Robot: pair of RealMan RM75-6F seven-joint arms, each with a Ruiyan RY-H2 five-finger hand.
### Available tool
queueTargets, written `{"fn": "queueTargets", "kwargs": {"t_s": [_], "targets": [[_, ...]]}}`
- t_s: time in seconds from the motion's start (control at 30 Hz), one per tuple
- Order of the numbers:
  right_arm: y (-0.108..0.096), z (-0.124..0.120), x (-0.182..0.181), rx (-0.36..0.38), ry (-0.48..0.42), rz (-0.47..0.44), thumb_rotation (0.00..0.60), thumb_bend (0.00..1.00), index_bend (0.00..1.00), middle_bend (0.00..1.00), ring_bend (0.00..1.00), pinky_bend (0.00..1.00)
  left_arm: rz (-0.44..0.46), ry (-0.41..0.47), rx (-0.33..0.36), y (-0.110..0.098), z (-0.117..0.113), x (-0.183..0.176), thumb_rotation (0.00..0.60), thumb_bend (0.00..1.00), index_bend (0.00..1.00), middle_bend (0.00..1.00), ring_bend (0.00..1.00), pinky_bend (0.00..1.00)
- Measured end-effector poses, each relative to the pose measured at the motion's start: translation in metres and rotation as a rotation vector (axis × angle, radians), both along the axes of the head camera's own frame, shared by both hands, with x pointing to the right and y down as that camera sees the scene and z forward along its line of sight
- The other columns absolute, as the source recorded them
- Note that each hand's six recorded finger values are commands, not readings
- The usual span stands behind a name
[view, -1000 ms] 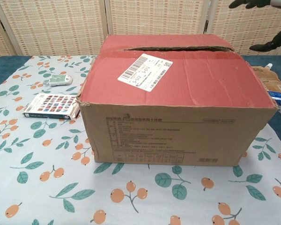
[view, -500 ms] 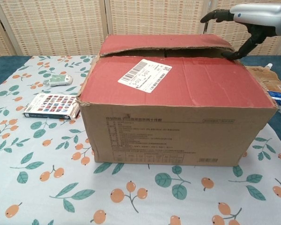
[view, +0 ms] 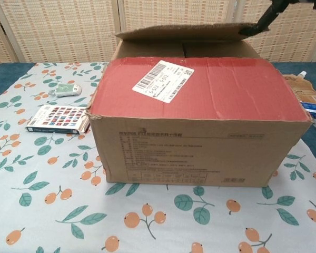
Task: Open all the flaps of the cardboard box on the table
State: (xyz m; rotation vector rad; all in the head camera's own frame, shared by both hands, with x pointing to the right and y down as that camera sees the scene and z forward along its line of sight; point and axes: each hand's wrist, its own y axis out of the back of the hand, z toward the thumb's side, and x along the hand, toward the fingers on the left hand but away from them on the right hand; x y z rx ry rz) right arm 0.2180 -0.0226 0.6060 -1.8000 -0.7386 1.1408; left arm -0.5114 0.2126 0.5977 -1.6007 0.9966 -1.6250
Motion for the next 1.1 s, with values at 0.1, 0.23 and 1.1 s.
{"fn": "queueTargets", "kwargs": {"t_s": [0.1,0.23,1.1], "targets": [[-0.015,-0.007,-0.001,0.013,0.003,0.015,0.6,0.37,0.05,0.0,0.0,0.0,-0.006,0.002,-0.008,0.0,0.002,-0.002,0.6,0.46,0.01,0.0,0.0,0.0],[-0.036,-0.009,-0.003,0.012,0.007,0.041,0.6,0.37,0.05,0.0,0.0,0.0,-0.016,0.016,-0.016,-0.001,0.003,-0.004,0.6,0.46,0.0,0.0,0.0,0.0],[-0.104,0.003,0.021,0.021,0.074,0.13,0.6,0.37,0.0,0.0,0.0,0.0,-0.063,0.018,-0.047,-0.008,0.016,-0.021,0.6,0.46,0.0,0.0,0.0,0.0]]}}
